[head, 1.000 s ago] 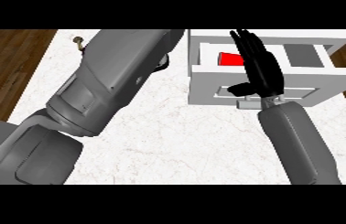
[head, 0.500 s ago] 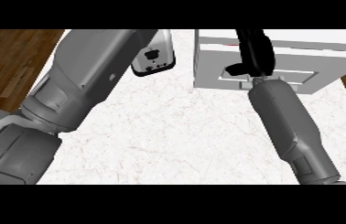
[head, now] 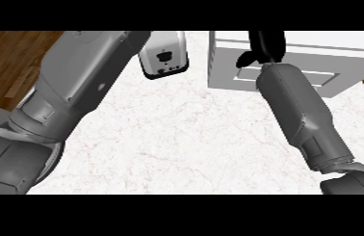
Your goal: Pick up the can, place it into the drawer and close the drawer
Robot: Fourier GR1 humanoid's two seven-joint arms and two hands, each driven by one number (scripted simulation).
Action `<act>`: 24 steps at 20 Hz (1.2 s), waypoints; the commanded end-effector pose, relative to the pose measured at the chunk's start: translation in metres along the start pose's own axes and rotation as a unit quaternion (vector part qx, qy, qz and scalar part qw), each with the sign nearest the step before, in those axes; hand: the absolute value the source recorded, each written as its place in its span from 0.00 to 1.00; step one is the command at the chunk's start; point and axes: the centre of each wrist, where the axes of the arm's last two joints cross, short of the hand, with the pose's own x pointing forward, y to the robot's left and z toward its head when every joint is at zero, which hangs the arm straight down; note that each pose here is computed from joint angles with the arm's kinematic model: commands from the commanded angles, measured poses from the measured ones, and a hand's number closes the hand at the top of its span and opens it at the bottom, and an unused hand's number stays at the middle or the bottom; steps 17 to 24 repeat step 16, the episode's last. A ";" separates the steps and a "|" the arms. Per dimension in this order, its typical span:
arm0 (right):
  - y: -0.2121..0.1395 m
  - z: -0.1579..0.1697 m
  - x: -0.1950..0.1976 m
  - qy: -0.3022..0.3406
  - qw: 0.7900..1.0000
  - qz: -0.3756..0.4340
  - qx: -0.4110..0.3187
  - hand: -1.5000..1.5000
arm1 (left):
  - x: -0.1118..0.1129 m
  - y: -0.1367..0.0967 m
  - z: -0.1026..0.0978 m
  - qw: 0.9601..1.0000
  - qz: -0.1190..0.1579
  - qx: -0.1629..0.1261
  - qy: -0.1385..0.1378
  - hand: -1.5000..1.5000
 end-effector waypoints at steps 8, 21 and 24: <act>-0.034 -0.045 0.011 -0.001 0.998 -0.042 -0.044 0.00 | -0.003 0.029 0.005 1.000 -0.002 -0.006 0.003 0.00; -0.040 -0.055 0.030 -0.008 0.994 -0.104 -0.045 0.00 | -0.009 0.052 0.016 1.000 0.006 -0.013 -0.001 0.00; -0.040 -0.055 0.030 -0.008 0.994 -0.104 -0.045 0.00 | -0.009 0.052 0.016 1.000 0.006 -0.013 -0.001 0.00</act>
